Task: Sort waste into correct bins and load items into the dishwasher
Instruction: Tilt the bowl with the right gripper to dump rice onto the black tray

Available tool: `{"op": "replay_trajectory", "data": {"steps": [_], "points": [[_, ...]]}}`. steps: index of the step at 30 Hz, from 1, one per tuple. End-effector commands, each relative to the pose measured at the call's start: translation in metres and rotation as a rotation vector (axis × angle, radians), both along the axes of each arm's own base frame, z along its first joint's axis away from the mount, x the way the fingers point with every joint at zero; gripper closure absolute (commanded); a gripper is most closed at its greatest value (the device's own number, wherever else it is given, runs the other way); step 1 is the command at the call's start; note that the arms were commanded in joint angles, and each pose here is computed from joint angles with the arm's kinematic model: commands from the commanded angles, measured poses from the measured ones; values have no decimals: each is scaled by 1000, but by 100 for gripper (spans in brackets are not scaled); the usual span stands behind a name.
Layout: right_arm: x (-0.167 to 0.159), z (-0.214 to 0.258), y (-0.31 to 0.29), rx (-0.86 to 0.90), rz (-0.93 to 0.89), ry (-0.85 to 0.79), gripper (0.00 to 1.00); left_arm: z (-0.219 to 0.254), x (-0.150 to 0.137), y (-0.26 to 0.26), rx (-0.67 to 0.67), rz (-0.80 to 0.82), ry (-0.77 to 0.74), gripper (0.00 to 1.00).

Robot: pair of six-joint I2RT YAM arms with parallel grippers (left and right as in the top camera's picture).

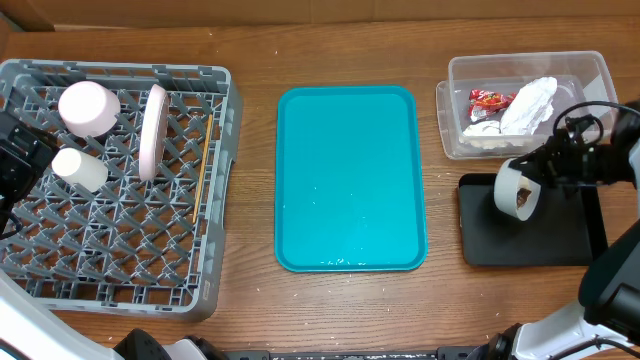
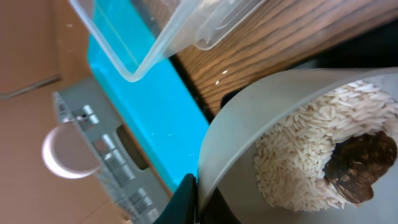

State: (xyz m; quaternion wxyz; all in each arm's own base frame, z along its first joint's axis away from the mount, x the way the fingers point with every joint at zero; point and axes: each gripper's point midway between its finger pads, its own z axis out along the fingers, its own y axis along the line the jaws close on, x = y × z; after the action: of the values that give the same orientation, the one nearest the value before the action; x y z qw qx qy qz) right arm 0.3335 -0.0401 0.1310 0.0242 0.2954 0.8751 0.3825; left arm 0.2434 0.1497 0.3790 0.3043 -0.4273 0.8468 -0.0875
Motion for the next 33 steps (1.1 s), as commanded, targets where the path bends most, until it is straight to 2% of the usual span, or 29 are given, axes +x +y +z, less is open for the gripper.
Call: {"op": "replay_trajectory", "data": {"steps": [1, 6, 12, 17, 22, 25, 30, 33], "points": [[-2, 19, 1, 68, 9, -97, 96, -1, 1, 0, -15, 4, -3, 0], [3, 34, -13, 142, -18, -248, 96, -1, 1, 0, -15, 4, -3, 0], [-9, 24, -23, 196, -89, -215, 96, -1, 1, 0, -15, 4, -3, 0], [-5, 26, -18, 239, -79, -300, 96, -1, 1, 0, -15, 4, -3, 0], [-11, 29, -13, 267, -75, -283, 96, -1, 1, 0, -15, 4, -3, 0], [-7, 29, -16, 238, -52, -334, 96, -1, 1, 0, -15, 4, -3, 0], [-7, 33, -14, 287, -95, -294, 96, -1, 1, 0, -14, 4, -3, 0], [-7, 36, -12, 274, -53, -360, 96, -1, 1, 0, -14, 4, -3, 0]]}}
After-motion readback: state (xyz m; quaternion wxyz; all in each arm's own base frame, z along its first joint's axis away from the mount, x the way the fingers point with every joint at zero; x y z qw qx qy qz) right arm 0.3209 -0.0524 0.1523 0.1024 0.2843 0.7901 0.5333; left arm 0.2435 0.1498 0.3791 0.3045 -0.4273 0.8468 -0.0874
